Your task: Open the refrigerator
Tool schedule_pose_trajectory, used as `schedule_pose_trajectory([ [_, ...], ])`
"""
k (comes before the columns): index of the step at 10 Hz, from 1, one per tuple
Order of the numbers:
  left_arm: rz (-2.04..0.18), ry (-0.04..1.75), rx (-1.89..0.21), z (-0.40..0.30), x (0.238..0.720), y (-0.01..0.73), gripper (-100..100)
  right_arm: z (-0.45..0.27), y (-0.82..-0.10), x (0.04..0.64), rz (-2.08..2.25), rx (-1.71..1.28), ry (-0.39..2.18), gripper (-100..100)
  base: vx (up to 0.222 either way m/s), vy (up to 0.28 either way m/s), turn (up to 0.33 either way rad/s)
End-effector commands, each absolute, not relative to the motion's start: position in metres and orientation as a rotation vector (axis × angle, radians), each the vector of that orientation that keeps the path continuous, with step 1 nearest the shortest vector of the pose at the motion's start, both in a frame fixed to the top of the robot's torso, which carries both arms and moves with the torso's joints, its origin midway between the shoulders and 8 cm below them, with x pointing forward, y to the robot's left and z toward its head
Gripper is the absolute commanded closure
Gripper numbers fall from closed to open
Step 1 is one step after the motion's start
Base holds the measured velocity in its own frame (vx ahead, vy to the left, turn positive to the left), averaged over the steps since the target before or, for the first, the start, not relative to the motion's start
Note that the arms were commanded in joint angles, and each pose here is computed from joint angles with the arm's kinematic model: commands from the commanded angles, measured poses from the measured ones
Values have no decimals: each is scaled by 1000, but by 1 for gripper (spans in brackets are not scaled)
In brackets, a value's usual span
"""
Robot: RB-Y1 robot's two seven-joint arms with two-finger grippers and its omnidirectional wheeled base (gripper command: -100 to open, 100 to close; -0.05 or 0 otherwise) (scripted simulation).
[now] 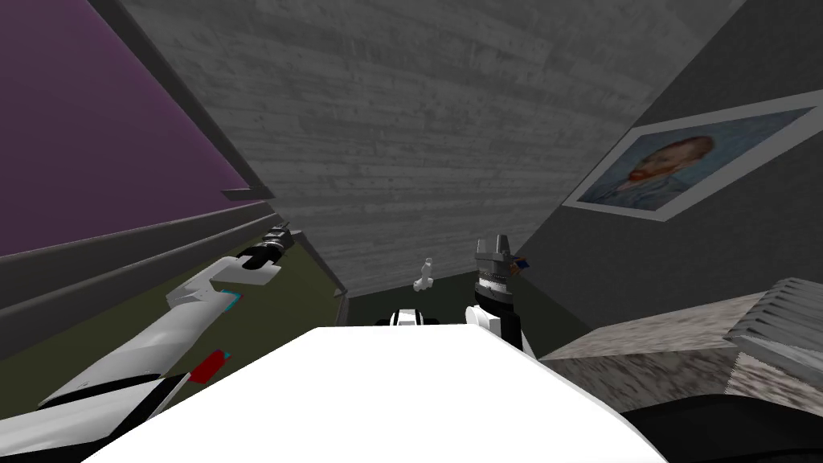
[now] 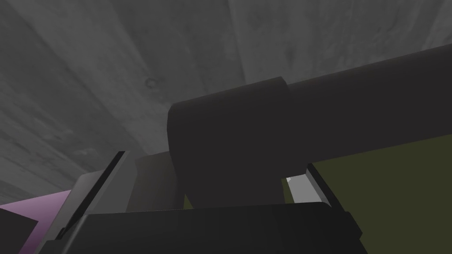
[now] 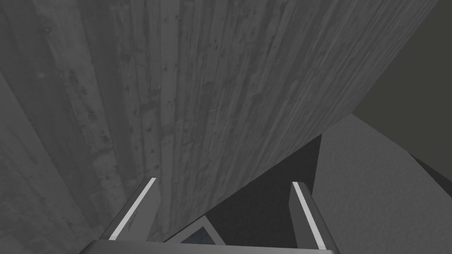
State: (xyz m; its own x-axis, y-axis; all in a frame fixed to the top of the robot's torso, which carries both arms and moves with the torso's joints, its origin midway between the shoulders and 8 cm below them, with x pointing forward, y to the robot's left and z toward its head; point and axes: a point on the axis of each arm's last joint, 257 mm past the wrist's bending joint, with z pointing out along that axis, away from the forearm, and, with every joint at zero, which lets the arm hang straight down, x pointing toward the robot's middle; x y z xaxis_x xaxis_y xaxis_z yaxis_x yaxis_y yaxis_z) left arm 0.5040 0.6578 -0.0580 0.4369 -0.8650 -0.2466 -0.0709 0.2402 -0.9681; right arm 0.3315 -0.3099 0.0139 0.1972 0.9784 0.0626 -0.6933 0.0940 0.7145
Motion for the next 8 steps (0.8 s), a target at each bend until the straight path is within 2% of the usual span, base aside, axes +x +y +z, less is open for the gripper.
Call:
schedule_pose_trajectory([
  [1, -642, 961, -1242, -61, 497, 685, -100, 14, -310, 331, 1318, 709, 497, 0, -5, -3, -17],
  [2, -625, 959, -1262, -69, 493, 693, -100, 14, -310, 331, 1318, 709, 497, 0, 20, -12, -4],
  [3, -653, 925, -1185, -26, 502, 696, -100, 14, -310, 331, 1318, 709, 497, 0, -98, -46, -284],
  [4, -648, 924, -1191, -29, 501, 698, -100, 14, -310, 331, 1318, 709, 497, 0, -149, -25, -220],
  [8, -575, 915, -1280, -65, 482, 732, -100, 14, -310, 331, 1318, 709, 497, 0, -9, -7, -12],
])
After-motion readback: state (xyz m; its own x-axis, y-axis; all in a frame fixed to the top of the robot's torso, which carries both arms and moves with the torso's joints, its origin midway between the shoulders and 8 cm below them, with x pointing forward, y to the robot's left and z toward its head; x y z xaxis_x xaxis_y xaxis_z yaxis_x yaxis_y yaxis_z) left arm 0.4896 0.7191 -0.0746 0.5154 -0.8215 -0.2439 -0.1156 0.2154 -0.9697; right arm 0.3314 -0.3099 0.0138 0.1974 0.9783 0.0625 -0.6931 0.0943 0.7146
